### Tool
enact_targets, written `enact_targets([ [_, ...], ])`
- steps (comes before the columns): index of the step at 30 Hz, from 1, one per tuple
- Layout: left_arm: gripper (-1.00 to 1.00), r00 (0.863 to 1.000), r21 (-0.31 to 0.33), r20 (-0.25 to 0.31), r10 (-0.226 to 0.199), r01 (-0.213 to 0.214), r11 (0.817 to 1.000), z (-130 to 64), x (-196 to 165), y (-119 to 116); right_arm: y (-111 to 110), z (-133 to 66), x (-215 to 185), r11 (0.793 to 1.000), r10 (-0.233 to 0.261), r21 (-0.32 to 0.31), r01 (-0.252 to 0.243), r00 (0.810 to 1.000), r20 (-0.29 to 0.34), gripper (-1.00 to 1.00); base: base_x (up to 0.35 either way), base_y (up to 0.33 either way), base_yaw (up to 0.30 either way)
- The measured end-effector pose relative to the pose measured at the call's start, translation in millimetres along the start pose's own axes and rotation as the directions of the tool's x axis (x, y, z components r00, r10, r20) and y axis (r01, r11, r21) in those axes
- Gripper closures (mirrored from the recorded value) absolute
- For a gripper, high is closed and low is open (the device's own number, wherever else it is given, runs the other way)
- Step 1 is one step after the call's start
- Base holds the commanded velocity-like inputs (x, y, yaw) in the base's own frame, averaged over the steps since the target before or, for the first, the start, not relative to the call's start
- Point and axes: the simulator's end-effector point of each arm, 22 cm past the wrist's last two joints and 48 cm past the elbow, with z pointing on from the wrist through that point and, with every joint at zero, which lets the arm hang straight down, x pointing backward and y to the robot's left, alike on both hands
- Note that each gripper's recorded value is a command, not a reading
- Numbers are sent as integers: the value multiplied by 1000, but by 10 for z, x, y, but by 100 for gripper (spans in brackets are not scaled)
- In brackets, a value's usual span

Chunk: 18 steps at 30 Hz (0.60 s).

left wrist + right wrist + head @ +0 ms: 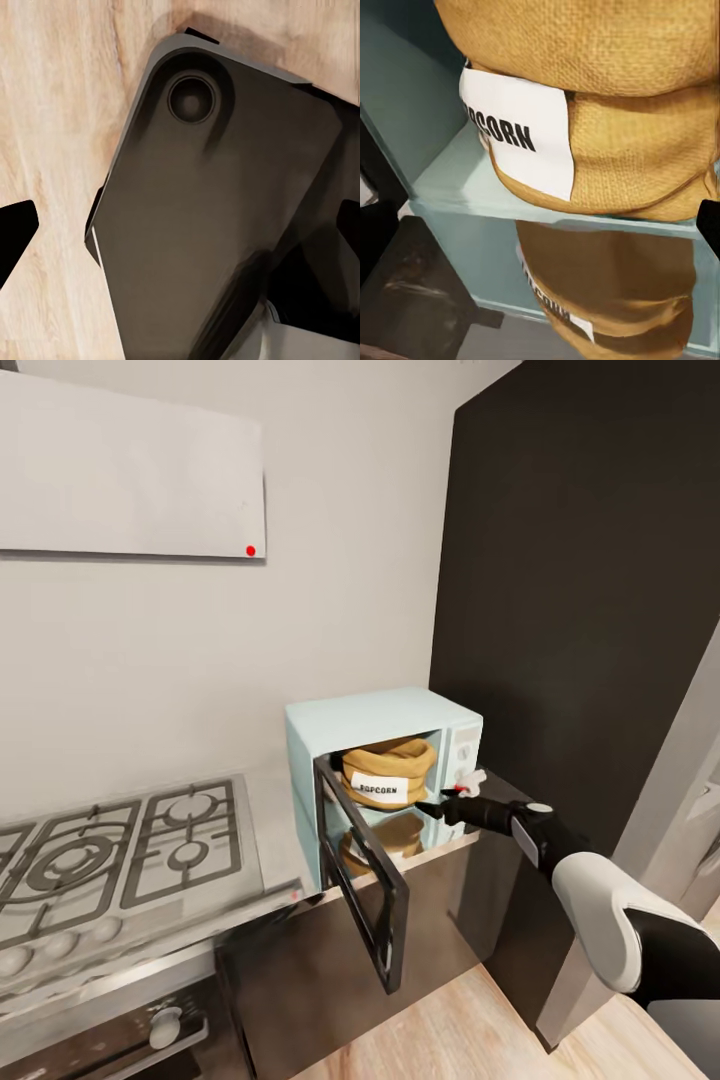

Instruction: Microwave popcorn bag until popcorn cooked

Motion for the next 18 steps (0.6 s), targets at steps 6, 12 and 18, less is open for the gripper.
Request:
enact_targets([
  [6, -100, 1000, -1, -1, -1, 1, 1000, 0, 3, 3, 52, 32, 285, 999, 51, -6, -51, 998, -44, -100, 155, -11, 75],
  [12, -100, 1000, -1, -1, -1, 1, 1000, 1, 3, 3, 31, 26, 308, 999, 53, 1, -53, 997, -47, -100, 13, 0, 178],
  [18, -100, 1000, -1, -1, -1, 1, 1000, -1, 7, -4, -178, -120, 270, 998, 44, 38, -43, 998, -39, -100, 54, 0, 10],
])
